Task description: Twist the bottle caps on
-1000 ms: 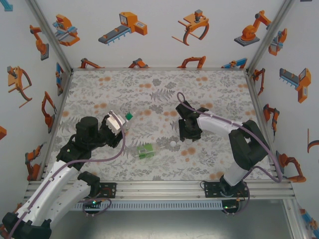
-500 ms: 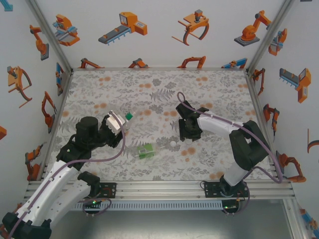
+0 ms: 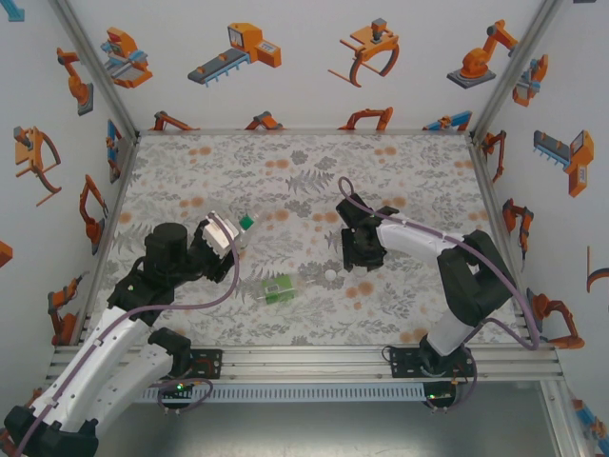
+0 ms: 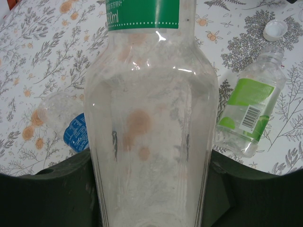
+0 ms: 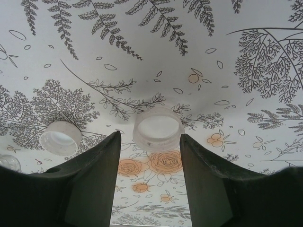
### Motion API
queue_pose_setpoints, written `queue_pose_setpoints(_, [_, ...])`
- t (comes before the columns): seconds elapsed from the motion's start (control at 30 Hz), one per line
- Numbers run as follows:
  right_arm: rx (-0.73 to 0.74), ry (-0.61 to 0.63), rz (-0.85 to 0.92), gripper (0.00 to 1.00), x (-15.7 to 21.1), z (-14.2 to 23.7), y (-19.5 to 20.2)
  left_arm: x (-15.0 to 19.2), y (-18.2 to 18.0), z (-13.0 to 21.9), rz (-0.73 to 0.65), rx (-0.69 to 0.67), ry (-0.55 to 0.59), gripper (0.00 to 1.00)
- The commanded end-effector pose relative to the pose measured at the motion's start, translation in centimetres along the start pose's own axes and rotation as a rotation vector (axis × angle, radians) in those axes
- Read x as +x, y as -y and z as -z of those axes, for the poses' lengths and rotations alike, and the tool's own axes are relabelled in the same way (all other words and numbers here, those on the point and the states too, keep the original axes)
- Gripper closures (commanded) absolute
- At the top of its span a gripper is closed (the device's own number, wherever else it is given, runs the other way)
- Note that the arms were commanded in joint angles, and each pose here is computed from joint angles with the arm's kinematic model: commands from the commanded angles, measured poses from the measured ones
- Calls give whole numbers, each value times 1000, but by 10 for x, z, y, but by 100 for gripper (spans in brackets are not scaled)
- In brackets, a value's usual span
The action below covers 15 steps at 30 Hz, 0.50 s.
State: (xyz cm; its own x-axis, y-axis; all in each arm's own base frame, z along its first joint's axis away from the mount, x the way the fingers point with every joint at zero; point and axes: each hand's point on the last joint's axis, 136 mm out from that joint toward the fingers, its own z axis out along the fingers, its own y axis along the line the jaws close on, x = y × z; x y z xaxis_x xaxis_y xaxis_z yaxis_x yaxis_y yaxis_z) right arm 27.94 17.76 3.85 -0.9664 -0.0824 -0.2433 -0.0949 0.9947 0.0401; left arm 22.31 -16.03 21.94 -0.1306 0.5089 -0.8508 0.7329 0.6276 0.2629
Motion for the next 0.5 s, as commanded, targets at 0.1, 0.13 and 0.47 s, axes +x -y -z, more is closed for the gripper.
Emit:
queue_pose_setpoints(0.1, [3, -17, -5, 49, 4, -7, 2, -9, -1, 1, 12, -1, 29, 98])
queue_pose_setpoints(0.13, [3, -20, -5, 49, 5, -8, 2, -9, -1, 1, 12, -1, 30, 98])
queue_pose_setpoints(0.47, [-7, -31, -14, 53, 9, -15, 1, -9, -1, 0, 10, -1, 28, 98])
